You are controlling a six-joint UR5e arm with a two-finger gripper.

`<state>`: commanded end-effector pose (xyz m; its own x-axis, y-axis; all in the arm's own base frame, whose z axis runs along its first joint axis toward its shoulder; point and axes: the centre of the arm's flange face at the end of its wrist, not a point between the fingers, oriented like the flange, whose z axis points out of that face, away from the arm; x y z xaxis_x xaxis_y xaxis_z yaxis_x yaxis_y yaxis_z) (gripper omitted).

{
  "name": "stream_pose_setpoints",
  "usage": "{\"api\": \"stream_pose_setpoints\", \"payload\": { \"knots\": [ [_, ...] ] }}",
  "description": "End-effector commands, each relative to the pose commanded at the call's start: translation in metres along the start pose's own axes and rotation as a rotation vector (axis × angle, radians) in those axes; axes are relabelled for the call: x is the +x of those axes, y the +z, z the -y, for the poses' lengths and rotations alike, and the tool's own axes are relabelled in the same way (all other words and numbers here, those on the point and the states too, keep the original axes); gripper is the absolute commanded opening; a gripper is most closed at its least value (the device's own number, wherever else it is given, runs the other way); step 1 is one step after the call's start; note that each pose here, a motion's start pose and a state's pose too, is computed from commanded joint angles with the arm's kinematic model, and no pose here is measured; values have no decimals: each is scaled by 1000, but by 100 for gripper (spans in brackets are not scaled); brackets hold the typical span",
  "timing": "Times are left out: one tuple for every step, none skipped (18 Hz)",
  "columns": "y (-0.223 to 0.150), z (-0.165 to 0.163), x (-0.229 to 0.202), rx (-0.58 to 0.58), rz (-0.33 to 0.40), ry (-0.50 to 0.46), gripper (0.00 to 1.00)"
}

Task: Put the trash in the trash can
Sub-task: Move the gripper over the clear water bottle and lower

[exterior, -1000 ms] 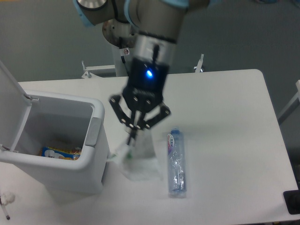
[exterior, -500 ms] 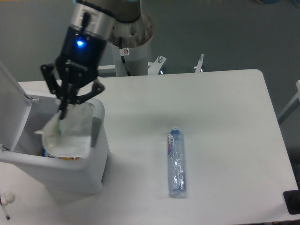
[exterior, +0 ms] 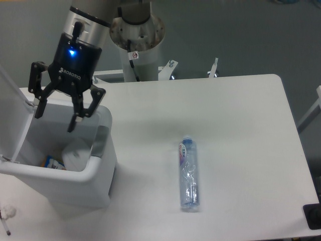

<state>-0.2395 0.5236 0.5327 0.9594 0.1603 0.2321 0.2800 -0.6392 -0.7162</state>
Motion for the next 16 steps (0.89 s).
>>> {"api": "stream_pose_setpoints", "payload": {
  "knots": [
    [-6,-1,-24,7,27,-36,100],
    [-6,-5,-49,4,50,-67,100],
    [-5,-10,-76,-3,71,-103,100],
    [-7,-16,-102,-6,94,-133,100],
    [-3,-23,-129,-16,110,-165,100],
    [4,-31,-155,-30,123,-200,100],
    [12,-39,-178,-45,132,-227,100],
    [20,-48,-201,-61,139,-250,100],
    [28,-54,-218,-73,142,-267,100],
    [38,-58,-232,-92,152,-278,100],
    [48,-63,-243,-118,167,-288,100],
    [64,-74,-258,-160,192,-302,100],
    [74,-83,-264,-191,203,-315,100],
    [83,-89,-270,-219,210,-323,100],
    [93,-94,-276,-248,213,-331,100],
    [103,-99,-281,-286,208,-347,100]
  ]
}}
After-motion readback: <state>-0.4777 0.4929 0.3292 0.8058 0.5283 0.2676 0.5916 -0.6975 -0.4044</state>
